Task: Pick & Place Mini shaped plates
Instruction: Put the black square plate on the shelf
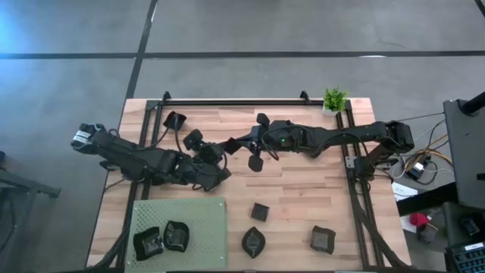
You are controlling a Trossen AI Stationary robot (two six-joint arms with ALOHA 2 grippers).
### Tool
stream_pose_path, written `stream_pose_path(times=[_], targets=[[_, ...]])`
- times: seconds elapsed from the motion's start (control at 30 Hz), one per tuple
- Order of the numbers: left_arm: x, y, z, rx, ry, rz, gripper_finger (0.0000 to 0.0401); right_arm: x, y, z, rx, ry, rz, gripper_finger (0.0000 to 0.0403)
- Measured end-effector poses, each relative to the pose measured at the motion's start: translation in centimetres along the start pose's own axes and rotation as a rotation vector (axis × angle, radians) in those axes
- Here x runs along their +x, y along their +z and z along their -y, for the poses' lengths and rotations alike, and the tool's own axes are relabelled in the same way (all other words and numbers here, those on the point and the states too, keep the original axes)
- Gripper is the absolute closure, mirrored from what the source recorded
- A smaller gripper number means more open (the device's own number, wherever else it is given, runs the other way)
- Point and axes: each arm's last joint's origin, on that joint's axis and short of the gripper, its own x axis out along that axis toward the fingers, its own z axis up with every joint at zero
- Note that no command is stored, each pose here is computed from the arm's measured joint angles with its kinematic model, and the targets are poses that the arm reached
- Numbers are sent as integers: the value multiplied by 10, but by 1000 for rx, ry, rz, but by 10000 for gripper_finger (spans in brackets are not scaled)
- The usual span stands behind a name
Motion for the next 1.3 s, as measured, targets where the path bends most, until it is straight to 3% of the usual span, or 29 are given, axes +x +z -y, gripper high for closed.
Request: stream_pose_path(times=[0.5,1.0,1.13,1.3], targets=[[0,0,0,-4,-6,-2,401,-1,0,-1,-11,2,0,247],[-2,2,-3,-11,-9,1,401,-43,17,-18,-91,69,-5,218],[-9,4,-7,-24,-99,-13,401,-59,18,-21,-102,88,-35,218],[-23,9,-15,-71,-323,-53,401,-78,21,-22,-110,108,-61,218]])
